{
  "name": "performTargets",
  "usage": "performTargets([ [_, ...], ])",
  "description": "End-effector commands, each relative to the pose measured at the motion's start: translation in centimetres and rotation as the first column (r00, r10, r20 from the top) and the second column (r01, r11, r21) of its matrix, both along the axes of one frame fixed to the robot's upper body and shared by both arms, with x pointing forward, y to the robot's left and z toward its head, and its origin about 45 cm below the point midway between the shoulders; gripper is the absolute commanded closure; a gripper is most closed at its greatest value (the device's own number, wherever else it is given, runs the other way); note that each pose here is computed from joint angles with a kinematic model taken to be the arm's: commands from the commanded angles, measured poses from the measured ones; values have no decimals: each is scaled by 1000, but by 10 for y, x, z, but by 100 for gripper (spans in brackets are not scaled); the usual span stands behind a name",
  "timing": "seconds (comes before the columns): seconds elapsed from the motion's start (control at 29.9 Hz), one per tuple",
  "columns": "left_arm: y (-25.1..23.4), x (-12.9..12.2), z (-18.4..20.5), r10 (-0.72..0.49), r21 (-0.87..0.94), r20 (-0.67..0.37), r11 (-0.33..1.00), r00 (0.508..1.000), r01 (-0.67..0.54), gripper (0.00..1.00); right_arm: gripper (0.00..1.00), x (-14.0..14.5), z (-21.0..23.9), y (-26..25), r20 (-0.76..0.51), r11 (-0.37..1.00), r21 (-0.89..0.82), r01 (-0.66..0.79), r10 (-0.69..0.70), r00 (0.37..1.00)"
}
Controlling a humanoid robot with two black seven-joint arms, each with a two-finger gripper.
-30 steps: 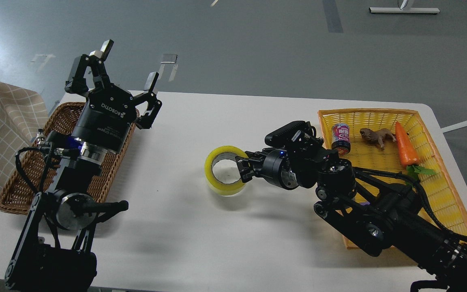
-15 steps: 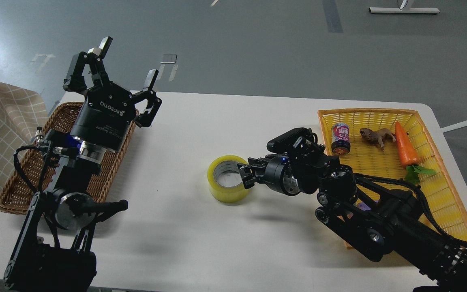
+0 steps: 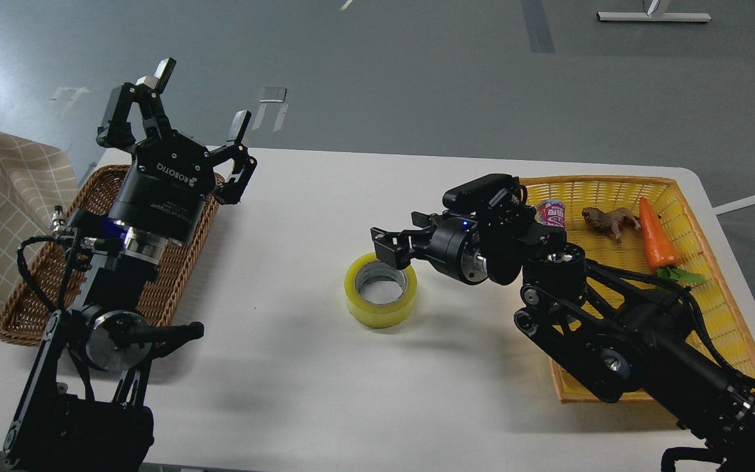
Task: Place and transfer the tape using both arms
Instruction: 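Release the tape roll on the table and withdraw the right gripper, then move the left gripper from the basket toward the tape roll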
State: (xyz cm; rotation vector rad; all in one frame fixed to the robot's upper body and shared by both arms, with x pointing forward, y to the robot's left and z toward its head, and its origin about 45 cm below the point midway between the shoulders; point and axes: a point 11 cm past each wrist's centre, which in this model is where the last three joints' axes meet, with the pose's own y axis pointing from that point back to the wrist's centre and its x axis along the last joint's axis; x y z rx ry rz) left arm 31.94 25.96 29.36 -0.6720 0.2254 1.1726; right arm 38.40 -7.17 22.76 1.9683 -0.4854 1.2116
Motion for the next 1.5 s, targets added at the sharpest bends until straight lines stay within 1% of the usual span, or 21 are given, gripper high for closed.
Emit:
performTargets([
  [0.0,0,0,0,0,-3,2,1000,1000,0,2,0,16,48,-27,86,991,111,73,-83,993],
  [0.1,1,0,0,2,-4,0,1000,1000,-2,2,0,16,77,-42,152,980,177,91,-118,981],
  [0.13,1,0,0,2,-4,0,1000,1000,-2,2,0,14,88,-55,167,965,236,113,-155,974],
  [0.17,0,0,0,-2,-3,0,1000,1000,2,2,0,12,94,-64,168,952,278,128,-180,969],
  [0.23,1,0,0,2,-5,-2,1000,1000,-2,2,0,5,107,-89,112,883,437,172,-243,963],
  [0.27,2,0,-1,7,-9,-6,1000,1000,-7,2,0,1,116,-106,49,814,548,193,-262,964],
  [0.3,3,1,-1,13,-13,-9,1000,1000,-13,2,0,0,121,-114,15,772,602,202,-263,965],
  [0.33,6,1,-2,23,-18,-15,1000,1000,-23,2,0,-2,129,-129,-50,686,695,215,-253,966],
  [0.4,10,3,-4,41,-23,-34,999,999,-42,2,0,-3,141,-159,-104,582,778,236,-251,962],
  [0.47,10,3,-5,47,-25,-37,999,998,-48,2,0,-6,150,-179,-121,530,812,244,-256,959],
  [0.6,10,2,-4,41,-25,-31,999,999,-42,2,0,-17,172,-231,-155,299,929,219,-225,962],
  [0.67,11,2,-4,40,-26,-30,999,999,-41,2,0,-23,175,-241,-159,223,954,199,-183,970],
  [0.74,10,2,-4,39,-28,-29,999,999,-39,2,0,-38,174,-256,-143,86,985,150,-87,986],
  [0.8,11,2,-3,38,-24,-25,999,999,-39,2,0,-43,167,-262,-147,29,988,149,-69,987],
  [0.94,18,2,0,48,-1,-13,999,999,-48,2,0,-49,148,-266,-189,-9,982,189,-74,979],
  [1.04,24,3,6,60,23,17,998,998,-61,2,0,-50,135,-259,-211,-73,976,207,-54,976],
  [1.14,27,2,16,57,36,76,998,996,-60,2,0,-48,128,-249,-229,-99,969,225,-30,973],
  [1.2,25,1,33,18,44,170,999,985,-26,2,0,-47,125,-243,-234,-111,967,231,-13,972],
  [1.27,22,2,44,-6,49,215,999,977,-4,2,0,-46,124,-237,-234,-127,964,233,2,972],
  [1.4,18,7,49,-25,97,212,995,977,5,2,0,-45,122,-228,-240,-125,962,241,25,971],
  [1.47,9,19,36,-28,302,120,953,992,-10,2,0,-45,120,-221,-246,-115,962,249,43,968],
])
